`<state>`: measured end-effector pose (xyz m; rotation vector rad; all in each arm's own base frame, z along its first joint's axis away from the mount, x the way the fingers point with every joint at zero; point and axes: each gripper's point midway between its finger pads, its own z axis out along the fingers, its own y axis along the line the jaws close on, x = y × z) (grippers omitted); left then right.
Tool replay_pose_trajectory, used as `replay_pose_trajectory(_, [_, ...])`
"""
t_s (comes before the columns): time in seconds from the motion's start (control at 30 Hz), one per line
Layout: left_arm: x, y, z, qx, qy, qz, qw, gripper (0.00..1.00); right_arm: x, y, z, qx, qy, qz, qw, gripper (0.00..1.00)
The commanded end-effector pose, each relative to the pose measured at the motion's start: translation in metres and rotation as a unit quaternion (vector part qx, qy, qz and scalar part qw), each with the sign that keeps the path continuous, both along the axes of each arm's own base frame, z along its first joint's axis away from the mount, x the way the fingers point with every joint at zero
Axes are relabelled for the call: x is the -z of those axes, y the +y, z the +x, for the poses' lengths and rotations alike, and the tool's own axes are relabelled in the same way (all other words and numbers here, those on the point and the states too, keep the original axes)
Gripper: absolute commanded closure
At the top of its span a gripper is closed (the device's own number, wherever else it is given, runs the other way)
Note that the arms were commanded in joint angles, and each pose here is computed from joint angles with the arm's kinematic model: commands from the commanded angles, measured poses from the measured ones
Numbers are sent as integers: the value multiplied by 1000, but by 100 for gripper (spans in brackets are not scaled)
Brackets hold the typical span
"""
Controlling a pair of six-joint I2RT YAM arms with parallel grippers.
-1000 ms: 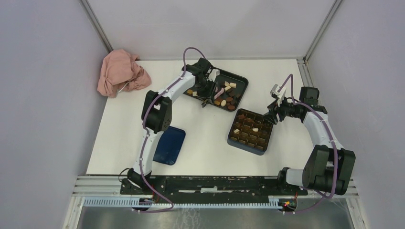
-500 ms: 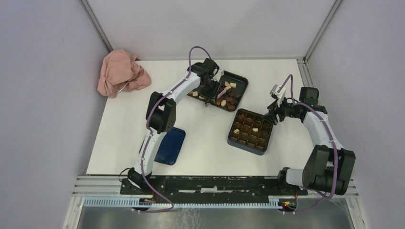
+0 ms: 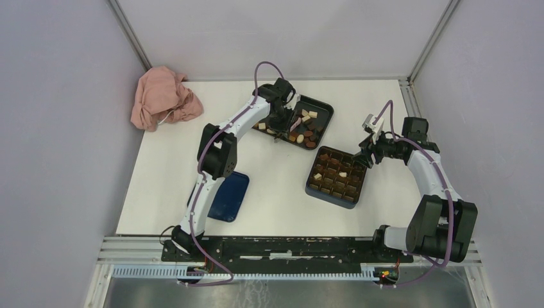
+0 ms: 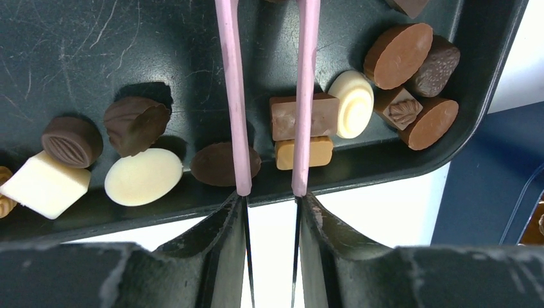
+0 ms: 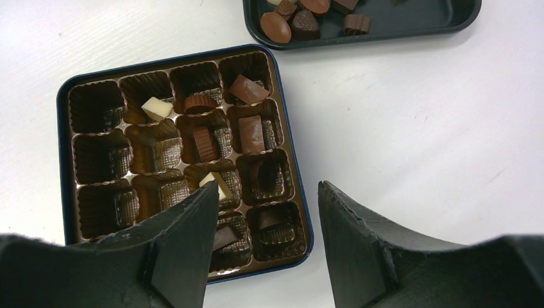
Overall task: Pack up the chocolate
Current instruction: Pick up the fake chocolate from the plate.
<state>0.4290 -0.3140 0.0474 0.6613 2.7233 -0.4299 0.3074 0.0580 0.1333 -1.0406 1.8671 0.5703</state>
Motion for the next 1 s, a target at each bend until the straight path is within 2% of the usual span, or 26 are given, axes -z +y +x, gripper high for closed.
replay_pose_trajectory(0.0, [1,3,-1,1,2,19,1000,63,-13,3,1,-10,-20,8,1000,36])
replay_pose_trajectory(0.5, [9,5,-2,1,11,29,1000,60,-14,3,0,-12,-22,8,1000,36])
replay_pose_trajectory(0.57, [8,4,-1,2,9,29,1000,63,-13,4,0,-12,-21,9,1000,36])
replay_pose_trajectory(0.67, [6,4,0,2,6,25,1000,73,-13,4,0,-12,-22,8,1000,36])
replay_pose_trajectory(0.97, [-24,2,3,2,-27,0,1000,87,-13,3,0,-13,-22,7,1000,36])
